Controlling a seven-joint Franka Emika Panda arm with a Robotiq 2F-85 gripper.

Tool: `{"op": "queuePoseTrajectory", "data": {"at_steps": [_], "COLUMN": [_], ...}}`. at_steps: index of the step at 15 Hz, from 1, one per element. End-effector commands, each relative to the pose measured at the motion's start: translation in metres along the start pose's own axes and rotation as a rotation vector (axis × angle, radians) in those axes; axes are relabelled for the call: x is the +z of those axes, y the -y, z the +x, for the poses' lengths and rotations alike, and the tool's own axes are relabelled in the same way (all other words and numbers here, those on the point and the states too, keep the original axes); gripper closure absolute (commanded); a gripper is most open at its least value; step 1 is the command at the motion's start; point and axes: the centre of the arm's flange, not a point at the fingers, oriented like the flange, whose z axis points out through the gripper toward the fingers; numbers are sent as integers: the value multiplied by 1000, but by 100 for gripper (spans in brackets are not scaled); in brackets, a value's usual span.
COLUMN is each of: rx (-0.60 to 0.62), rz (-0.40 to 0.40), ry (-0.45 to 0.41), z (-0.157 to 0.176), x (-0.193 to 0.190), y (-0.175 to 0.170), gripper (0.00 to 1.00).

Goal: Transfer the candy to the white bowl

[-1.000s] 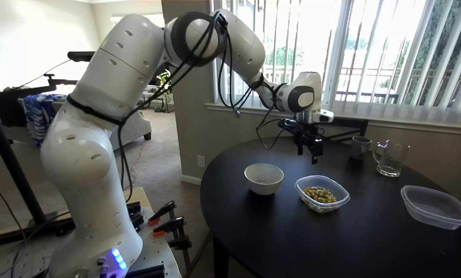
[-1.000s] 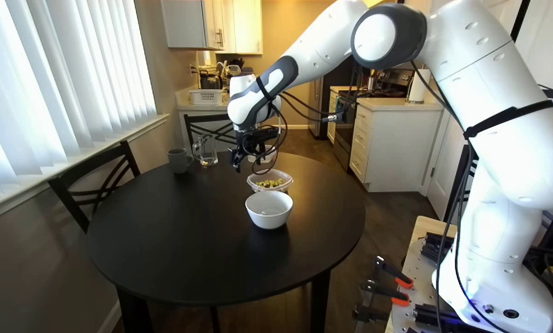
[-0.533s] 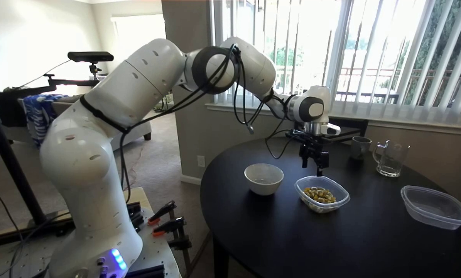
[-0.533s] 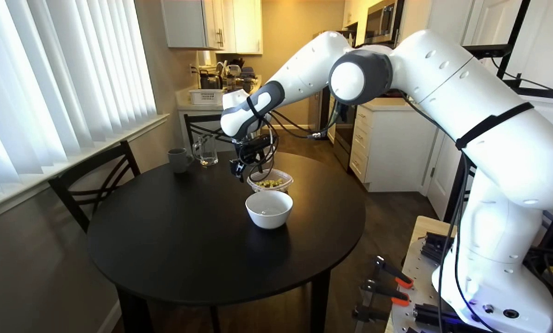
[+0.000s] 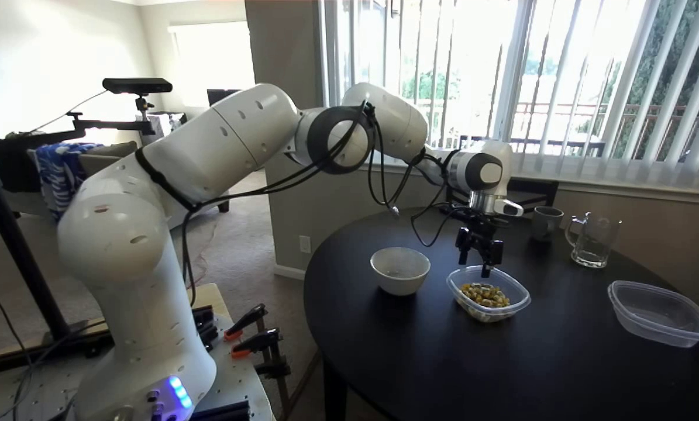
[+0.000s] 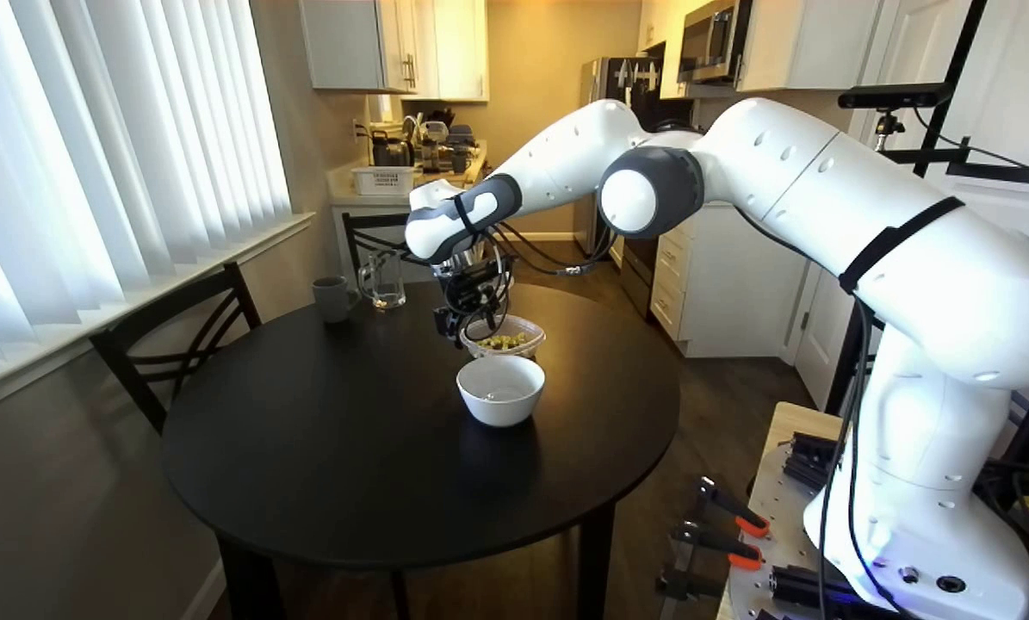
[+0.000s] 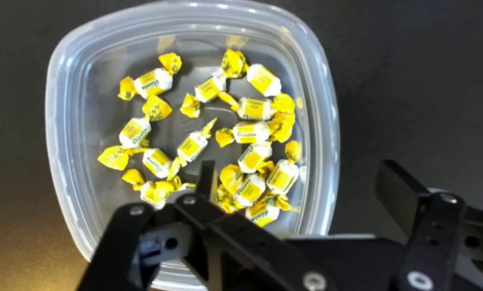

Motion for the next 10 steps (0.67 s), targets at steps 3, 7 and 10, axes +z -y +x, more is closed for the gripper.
{"op": "queuePoseTrajectory", "data": {"at_steps": [3, 7, 10], "rx": [-121, -122, -131], "rz": [2, 8, 8], "ry": [41, 38, 23], "z": [21, 29, 33], "x": [1, 9, 14], "y": [12, 9, 6], "gripper": [0, 0, 33]}}
